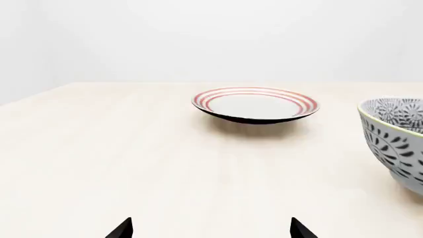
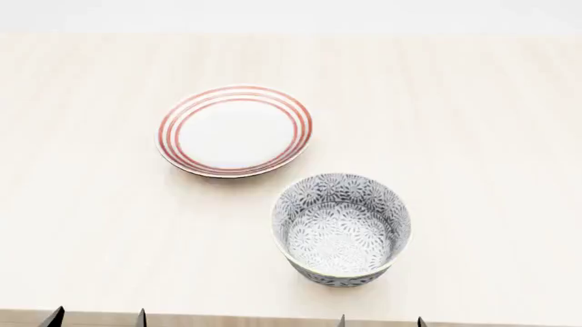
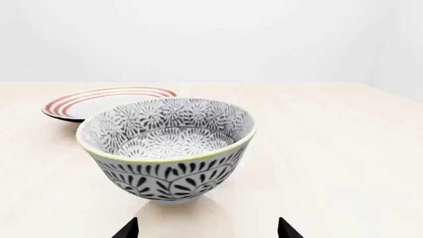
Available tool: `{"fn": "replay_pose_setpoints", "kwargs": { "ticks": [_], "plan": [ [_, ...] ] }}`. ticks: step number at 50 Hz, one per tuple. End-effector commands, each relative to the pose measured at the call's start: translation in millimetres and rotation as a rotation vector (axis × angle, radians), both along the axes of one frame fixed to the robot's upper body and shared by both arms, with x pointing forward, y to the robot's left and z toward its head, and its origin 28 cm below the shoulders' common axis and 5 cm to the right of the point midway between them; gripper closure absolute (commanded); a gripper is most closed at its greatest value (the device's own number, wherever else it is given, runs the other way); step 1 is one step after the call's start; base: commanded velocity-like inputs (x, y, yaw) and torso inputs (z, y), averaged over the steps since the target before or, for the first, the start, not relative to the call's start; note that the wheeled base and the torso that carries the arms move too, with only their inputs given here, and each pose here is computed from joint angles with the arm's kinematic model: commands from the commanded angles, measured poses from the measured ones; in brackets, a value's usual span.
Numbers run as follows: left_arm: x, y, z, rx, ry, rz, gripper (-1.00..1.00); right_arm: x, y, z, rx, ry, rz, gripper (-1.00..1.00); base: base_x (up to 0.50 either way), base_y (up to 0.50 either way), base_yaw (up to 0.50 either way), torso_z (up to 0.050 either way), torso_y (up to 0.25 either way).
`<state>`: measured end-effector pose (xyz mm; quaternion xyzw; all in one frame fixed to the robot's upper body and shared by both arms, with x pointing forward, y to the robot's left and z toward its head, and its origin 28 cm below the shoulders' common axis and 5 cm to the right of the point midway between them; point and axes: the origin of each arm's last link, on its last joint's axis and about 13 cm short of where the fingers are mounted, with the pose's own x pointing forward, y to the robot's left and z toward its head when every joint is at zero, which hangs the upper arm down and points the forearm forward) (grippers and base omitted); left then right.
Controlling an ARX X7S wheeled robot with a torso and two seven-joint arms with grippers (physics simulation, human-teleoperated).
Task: Put the bowl on the plate.
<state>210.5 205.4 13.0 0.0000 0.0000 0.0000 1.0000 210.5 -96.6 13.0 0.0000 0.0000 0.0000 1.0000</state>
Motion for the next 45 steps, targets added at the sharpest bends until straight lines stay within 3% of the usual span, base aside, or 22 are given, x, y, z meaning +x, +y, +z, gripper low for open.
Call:
{"fn": "replay_pose_setpoints", "kwargs": {
  "ticks": [1,21,22,23,39,45],
  "plan": [
    [0.1,0.0,-0.4,-0.001,0.002,0.000,-1.00,0.3,0.4,-0.6,-0.006,0.004,-0.001,-1.00,0.00,0.00,0.00,0.000,0.000],
    [-2.2,-1.9,1.0,0.014,0.000,-0.025,-1.00,-0.2,0.7,-0.5,-0.005,0.005,-0.003,-1.00,0.00,0.00,0.00,0.000,0.000],
    [-3.7,2.0,18.5,-0.051,0.028,-0.006,-1.00,-1.5,-0.1,14.0,-0.005,-0.051,0.014,-1.00,0.00,0.00,0.00,0.000,0.000],
    [-2.3,-1.9,2.2,0.019,0.003,-0.022,-1.00,-0.3,0.6,-0.3,-0.005,0.005,-0.003,-1.00,0.00,0.00,0.00,0.000,0.000],
    [-1.2,-1.3,4.7,0.025,-0.009,-0.014,-1.00,-0.6,0.2,2.0,-0.001,0.001,-0.004,-1.00,0.00,0.00,0.00,0.000,0.000],
    [0.5,11.3,62.8,0.089,-0.327,0.094,-1.00,5.6,-7.0,41.3,0.046,-0.168,-0.062,-1.00,0.00,0.00,0.00,0.000,0.000]
  ]
}}
